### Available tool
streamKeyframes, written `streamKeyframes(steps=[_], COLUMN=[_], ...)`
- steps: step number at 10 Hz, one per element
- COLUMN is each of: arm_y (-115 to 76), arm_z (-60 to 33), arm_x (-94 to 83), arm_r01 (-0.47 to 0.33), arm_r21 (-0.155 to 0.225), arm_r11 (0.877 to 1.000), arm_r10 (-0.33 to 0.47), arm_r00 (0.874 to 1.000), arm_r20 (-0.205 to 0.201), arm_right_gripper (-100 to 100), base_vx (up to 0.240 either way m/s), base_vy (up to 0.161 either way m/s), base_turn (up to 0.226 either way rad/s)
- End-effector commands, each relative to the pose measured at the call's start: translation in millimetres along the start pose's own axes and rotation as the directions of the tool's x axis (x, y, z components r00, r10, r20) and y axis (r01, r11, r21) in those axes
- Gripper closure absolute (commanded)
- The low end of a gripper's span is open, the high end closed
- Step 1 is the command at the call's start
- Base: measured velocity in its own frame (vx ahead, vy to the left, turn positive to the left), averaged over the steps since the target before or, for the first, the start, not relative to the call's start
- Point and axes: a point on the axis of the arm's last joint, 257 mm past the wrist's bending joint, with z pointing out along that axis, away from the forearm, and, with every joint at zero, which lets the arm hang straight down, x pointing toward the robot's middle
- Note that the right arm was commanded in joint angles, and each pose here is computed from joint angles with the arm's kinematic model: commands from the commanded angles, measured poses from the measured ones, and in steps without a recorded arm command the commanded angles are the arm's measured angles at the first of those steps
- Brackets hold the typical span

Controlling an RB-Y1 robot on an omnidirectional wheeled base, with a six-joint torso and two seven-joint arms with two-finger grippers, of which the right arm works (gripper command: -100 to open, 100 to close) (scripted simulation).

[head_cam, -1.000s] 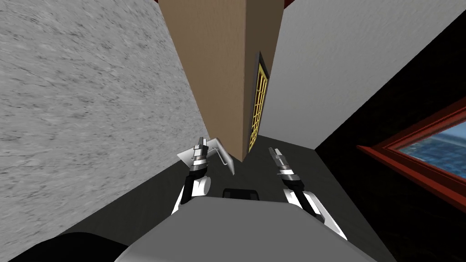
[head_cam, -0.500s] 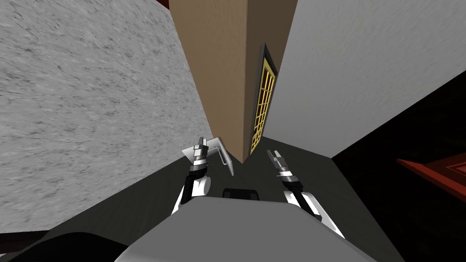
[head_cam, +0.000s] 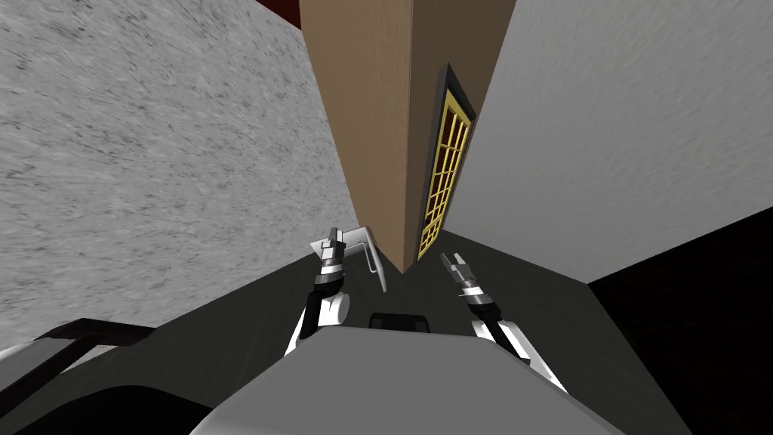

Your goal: Push the door open

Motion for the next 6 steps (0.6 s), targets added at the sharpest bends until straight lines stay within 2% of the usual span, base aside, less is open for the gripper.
streamKeyframes(steps=[1, 4, 6], arm_y=[-3.1, -8.2, -10.0], arm_z=[-5.4, -13.9, -17.8], arm_x=[10.1, 31.2, 40.2], arm_r01=[0.033, 0.095, 0.120], arm_r21=[-0.003, -0.013, -0.019], arm_r11=[0.999, 0.995, 0.993], arm_r10=[-0.033, -0.096, -0.121], arm_r00=[0.999, 0.993, 0.989], arm_r20=[-0.020, -0.063, -0.081], arm_right_gripper=[-100, -100, -100], base_vx=[0.059, 0.042, 0.035], base_vy=[-0.150, -0.187, -0.149], base_turn=[0.211, 0.228, 0.160])
